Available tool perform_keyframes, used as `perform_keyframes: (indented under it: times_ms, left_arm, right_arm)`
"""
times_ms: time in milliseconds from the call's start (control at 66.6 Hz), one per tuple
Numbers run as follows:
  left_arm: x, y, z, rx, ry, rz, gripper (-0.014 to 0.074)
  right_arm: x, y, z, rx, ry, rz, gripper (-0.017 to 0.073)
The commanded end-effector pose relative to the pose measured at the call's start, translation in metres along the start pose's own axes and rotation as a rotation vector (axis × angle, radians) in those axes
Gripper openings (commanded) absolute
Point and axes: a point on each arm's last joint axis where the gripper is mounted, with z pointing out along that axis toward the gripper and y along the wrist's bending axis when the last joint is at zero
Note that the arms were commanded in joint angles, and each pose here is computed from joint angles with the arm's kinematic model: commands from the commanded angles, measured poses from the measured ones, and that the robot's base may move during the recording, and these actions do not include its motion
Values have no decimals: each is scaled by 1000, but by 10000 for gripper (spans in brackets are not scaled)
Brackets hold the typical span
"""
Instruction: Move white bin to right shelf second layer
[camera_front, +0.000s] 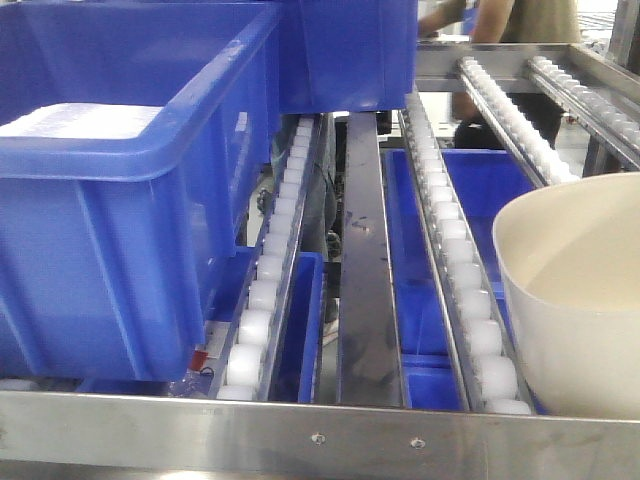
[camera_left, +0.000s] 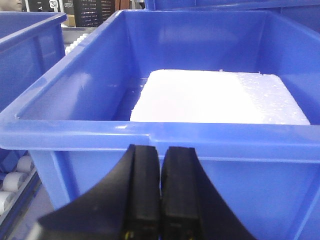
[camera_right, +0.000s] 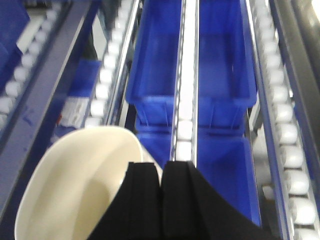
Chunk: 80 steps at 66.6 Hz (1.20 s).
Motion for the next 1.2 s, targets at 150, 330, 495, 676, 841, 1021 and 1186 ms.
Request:
perform_keyframes:
  times_ms: [150, 330, 495, 676, 841, 1021, 1186]
  left_arm:
    - [4, 0, 0, 3, -60, -11, 85]
    - [4, 0, 0, 3, -60, -11, 85]
    - [4, 0, 0, 3, -60, -11, 85]
    - [4, 0, 0, 3, -60, -11, 85]
    - [4, 0, 0, 3, -60, -11, 85]
    - [4, 0, 0, 3, -60, -11, 85]
    - [4, 0, 0, 3, -60, -11, 85]
  right_arm:
    - [-15, 1, -3, 0, -105, -20, 52]
    - [-15, 1, -4, 1, -107, -19, 52]
    - [-12, 0, -9, -1, -165, -19, 52]
    - [15, -5, -18, 25, -194, -93, 52]
    - [46, -9, -20, 24, -312, -126, 52]
    - [79, -13, -16, 11, -419, -130, 52]
    - [102, -16, -16, 16, -402, -131, 52]
